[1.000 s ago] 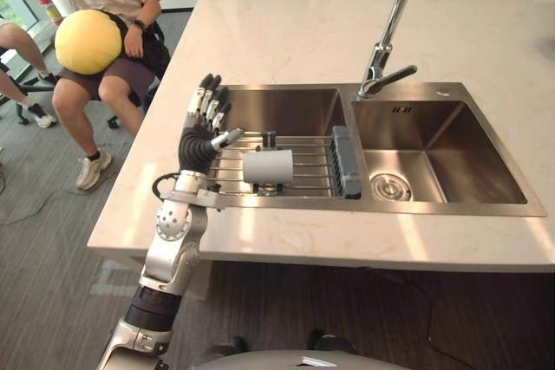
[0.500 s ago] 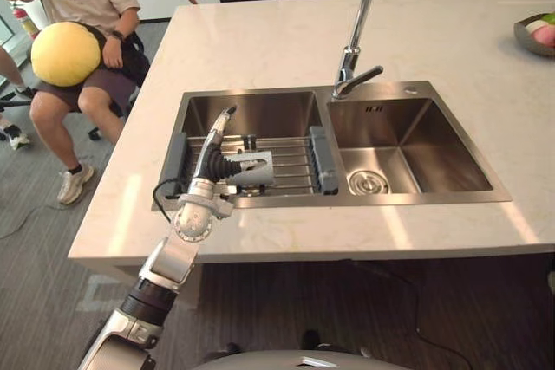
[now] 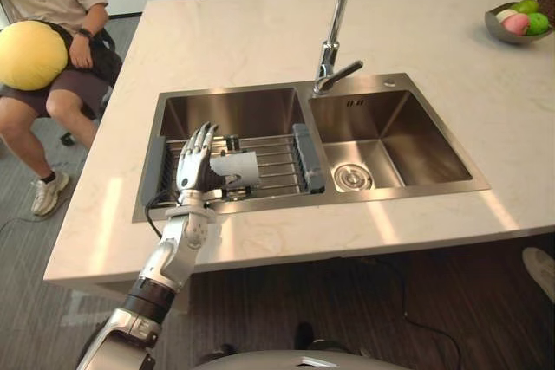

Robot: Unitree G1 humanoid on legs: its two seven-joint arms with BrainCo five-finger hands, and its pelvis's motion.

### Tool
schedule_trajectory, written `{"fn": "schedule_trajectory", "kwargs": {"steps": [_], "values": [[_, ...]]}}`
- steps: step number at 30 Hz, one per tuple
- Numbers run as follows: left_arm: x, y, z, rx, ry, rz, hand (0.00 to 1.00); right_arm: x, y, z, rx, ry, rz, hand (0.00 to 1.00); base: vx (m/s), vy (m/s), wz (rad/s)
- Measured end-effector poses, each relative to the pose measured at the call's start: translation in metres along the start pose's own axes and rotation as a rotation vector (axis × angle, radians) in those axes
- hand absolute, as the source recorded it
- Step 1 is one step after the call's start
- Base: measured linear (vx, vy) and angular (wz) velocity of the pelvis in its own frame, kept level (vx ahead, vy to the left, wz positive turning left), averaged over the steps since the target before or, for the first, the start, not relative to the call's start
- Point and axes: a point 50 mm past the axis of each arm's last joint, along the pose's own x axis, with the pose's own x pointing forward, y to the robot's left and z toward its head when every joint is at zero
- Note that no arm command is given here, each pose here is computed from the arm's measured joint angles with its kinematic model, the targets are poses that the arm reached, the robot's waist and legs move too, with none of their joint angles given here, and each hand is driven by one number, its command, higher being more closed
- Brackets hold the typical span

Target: Walk over to the sink, pick up the cup, carry it to the dishwasher, place the cup inside the dishwasher, then close the dishwasher door

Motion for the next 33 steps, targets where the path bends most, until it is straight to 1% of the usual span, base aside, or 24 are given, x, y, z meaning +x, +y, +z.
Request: {"fn": "schedule_trajectory", "kwargs": {"steps": [4,5,7,10,15,17,22,25,29,31,33], "values": [[0.004,-0.001,-0.001,0.072,0.010,-0.002,0.00,0.000,0.000,0.000,0.000,-0.001,0.000,0.00,0.02,0.015,-0.12],[0.007,-0.001,-0.001,0.114,0.005,-0.003,0.00,0.000,0.000,0.000,0.000,-0.003,0.001,0.00,0.00,0.019,-0.07],[0.008,-0.003,0.001,0.158,-0.011,-0.015,0.00,0.000,-0.001,0.000,0.000,-0.004,-0.001,0.00,0.00,0.010,-0.02],[0.011,-0.007,0.005,0.262,-0.027,-0.068,0.00,0.000,-0.001,0.001,-0.001,-0.012,0.000,0.00,0.00,0.000,0.00],[0.015,-0.010,0.003,0.435,0.019,-0.184,0.00,0.000,-0.001,0.002,-0.007,-0.023,0.000,0.00,0.00,0.000,0.00],[0.017,-0.013,0.006,0.466,0.002,-0.236,0.00,0.000,-0.001,0.003,-0.011,-0.023,-0.001,0.00,0.00,0.000,0.00],[0.018,-0.017,0.008,0.481,-0.024,-0.307,0.00,0.001,0.003,0.006,-0.027,-0.025,0.007,0.00,0.00,0.000,0.00],[0.019,-0.019,0.008,0.489,-0.035,-0.320,0.00,0.002,0.006,0.005,-0.052,-0.020,0.014,0.00,0.00,0.000,0.00],[0.018,-0.019,0.008,0.547,-0.050,-0.321,0.00,0.002,0.006,0.006,-0.041,-0.026,-0.004,0.00,0.00,0.000,0.00],[0.017,-0.020,0.007,0.561,-0.043,-0.346,0.00,0.002,0.004,0.004,-0.024,-0.024,-0.014,0.00,0.00,0.000,0.00],[0.017,-0.022,0.006,0.561,-0.037,-0.369,0.00,0.002,0.005,0.005,-0.039,-0.024,-0.019,0.00,0.00,0.000,0.00]]}}
